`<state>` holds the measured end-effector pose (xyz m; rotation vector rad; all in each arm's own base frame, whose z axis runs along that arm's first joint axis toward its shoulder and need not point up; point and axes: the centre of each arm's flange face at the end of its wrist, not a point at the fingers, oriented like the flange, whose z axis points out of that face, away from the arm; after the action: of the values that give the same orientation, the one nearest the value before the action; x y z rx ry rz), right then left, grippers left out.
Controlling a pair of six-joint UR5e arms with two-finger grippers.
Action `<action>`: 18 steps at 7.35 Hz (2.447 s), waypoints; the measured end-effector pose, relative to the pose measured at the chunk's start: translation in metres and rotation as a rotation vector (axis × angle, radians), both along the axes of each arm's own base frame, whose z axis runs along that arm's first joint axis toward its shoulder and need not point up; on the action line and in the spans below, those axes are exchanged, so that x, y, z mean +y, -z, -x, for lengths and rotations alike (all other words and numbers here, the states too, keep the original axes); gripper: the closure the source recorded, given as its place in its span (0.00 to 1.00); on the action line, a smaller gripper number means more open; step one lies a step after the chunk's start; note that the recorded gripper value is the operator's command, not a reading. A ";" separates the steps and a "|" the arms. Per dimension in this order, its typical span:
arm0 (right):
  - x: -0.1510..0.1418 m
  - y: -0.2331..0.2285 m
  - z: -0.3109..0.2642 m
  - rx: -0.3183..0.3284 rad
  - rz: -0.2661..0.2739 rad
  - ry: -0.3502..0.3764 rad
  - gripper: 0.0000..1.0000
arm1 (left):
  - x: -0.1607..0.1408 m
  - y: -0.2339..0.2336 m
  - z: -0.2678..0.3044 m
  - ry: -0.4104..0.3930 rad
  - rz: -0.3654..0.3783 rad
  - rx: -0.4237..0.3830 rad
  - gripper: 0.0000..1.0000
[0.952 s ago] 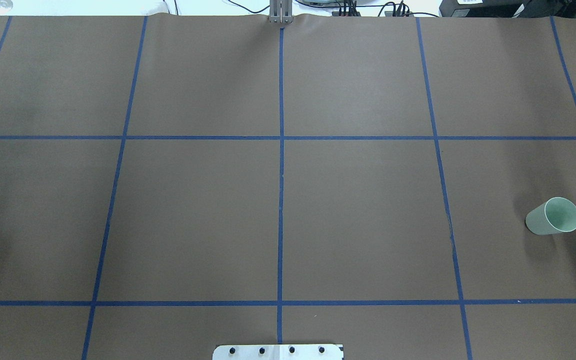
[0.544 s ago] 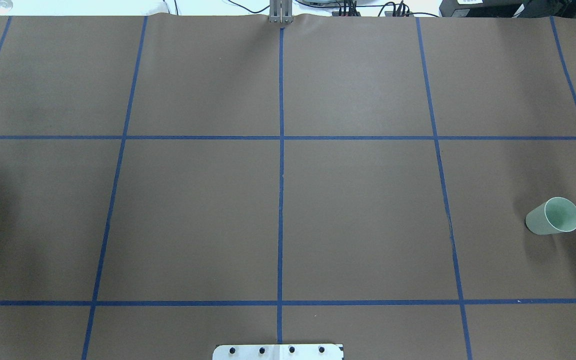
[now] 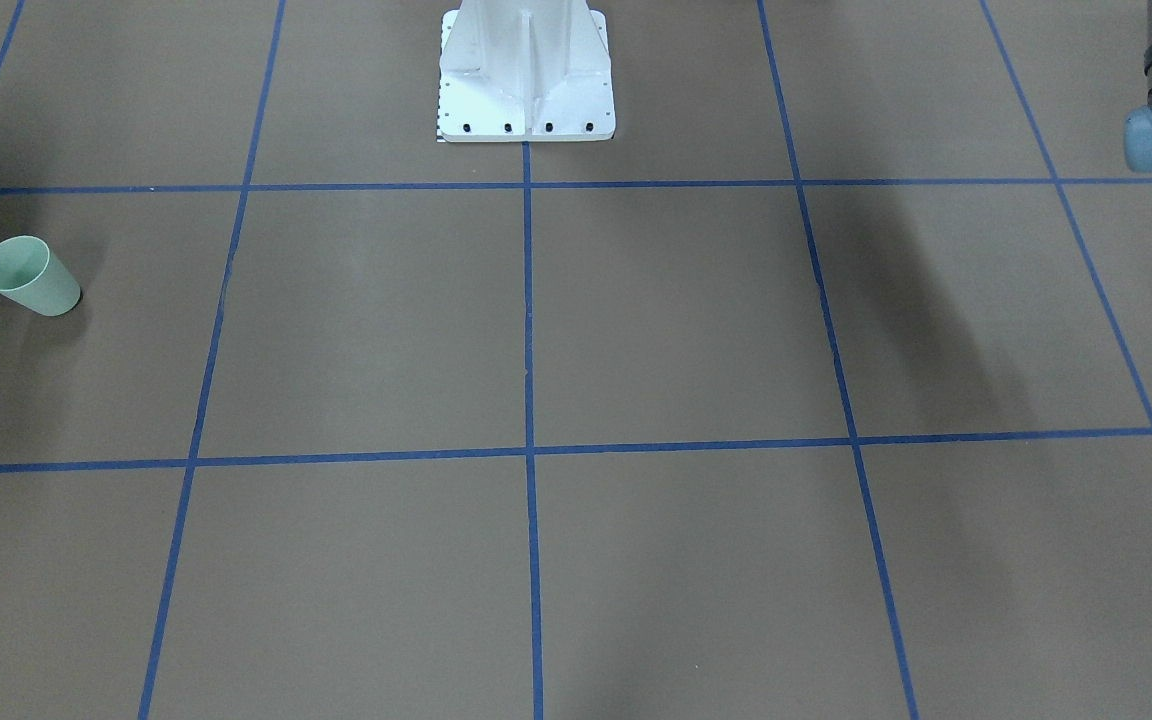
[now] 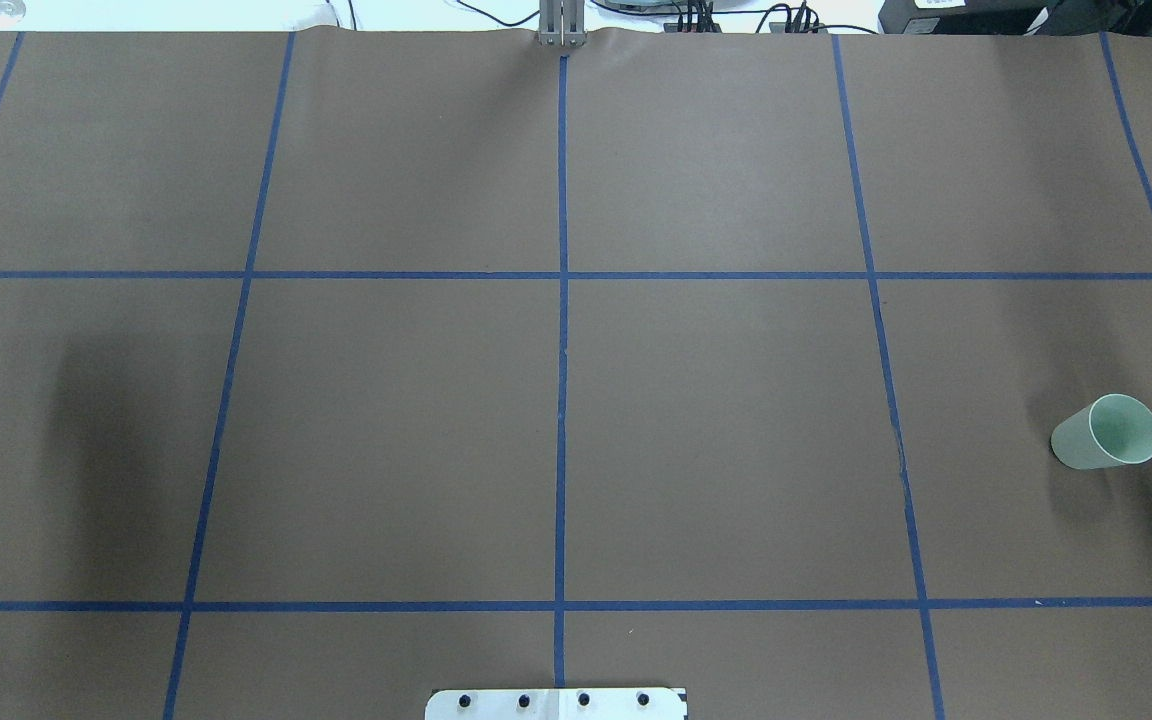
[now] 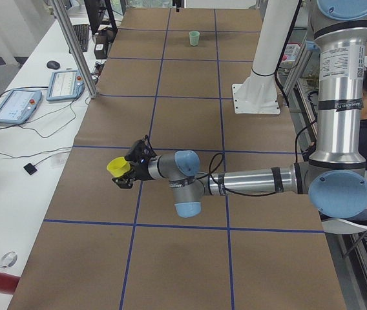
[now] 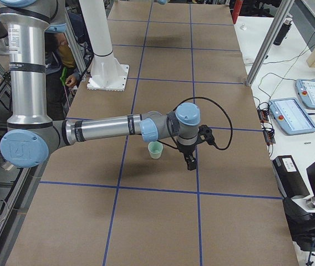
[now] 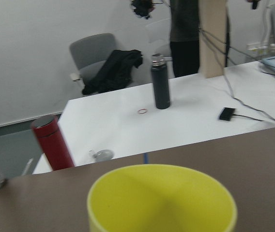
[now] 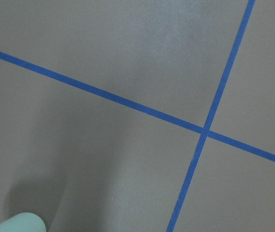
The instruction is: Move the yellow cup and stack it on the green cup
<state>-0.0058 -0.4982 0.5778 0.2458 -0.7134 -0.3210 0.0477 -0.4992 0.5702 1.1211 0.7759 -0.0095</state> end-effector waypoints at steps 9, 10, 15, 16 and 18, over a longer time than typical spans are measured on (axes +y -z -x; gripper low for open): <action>-0.033 0.087 0.020 -0.239 0.032 -0.082 0.00 | -0.019 0.184 -0.149 -0.754 -0.423 0.108 1.00; -0.039 0.107 0.027 -0.285 0.051 -0.097 0.00 | -0.011 0.198 -0.177 -0.803 -0.494 0.109 1.00; -0.043 0.251 0.134 -0.445 0.193 -0.129 0.00 | 0.044 0.266 -0.339 -0.840 -0.670 0.176 1.00; -0.038 0.280 0.164 -0.465 0.222 -0.145 0.00 | 0.052 0.277 -0.362 -0.820 -0.671 0.194 0.99; -0.019 0.338 0.235 -0.490 0.289 -0.191 0.00 | 0.053 0.296 -0.390 -0.789 -0.675 0.213 0.94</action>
<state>-0.2413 -0.5175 0.2394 0.1145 -1.1984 0.0328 0.4380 -0.4464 0.2741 1.3776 1.4337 0.8613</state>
